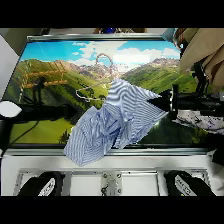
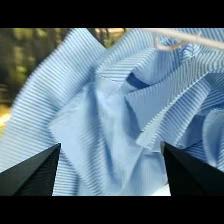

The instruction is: Fold the clothes and pants, and hang the long-sleeved shirts on hangers.

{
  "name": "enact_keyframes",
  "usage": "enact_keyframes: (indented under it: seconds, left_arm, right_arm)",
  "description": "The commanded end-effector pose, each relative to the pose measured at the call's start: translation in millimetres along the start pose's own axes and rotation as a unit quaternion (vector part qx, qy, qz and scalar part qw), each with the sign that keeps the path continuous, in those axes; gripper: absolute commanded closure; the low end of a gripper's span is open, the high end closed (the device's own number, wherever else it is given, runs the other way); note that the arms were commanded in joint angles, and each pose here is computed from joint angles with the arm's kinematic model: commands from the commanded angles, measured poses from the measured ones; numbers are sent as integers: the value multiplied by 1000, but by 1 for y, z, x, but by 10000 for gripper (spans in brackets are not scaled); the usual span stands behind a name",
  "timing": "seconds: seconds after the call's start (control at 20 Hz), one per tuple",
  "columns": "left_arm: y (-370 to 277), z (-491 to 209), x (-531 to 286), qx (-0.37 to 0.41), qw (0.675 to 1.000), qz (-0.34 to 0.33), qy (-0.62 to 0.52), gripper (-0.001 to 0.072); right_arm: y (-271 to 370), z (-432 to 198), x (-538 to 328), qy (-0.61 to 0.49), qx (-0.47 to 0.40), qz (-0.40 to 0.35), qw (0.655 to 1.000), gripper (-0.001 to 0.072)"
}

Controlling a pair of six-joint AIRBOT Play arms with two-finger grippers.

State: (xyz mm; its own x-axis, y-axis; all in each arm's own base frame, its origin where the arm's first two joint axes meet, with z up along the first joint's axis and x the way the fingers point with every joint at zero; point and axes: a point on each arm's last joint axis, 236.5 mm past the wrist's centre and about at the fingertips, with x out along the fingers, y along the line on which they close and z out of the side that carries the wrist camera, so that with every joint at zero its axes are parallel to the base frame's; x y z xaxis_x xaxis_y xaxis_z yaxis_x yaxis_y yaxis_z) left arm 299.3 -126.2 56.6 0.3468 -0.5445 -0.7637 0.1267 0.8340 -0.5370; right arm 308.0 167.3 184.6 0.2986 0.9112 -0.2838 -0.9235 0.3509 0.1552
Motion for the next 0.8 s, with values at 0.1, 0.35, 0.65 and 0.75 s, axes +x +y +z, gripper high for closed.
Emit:
enact_keyframes:
  seconds: [0.1, 0.35, 0.65, 0.75]
  left_arm:
    - [-30, -49, 86, -86, 994, -63, 37, -6]
    - [-49, -79, 141, -51, 995, -57, 64, -6]
    - [-58, -61, 145, -70, 995, -66, 23, 103]
    - [-63, -56, 145, -92, 993, -77, 13, 103]
  right_arm:
    - [-5, 11, -4, -10, 0, -29, 1000, 701]
    - [-5, 15, -4, -17, 2, -29, 999, 701]
    - [-5, 14, -4, -17, 5, -29, 999, 701]
    - [-5, 14, -4, -17, 5, -29, 999, 701]
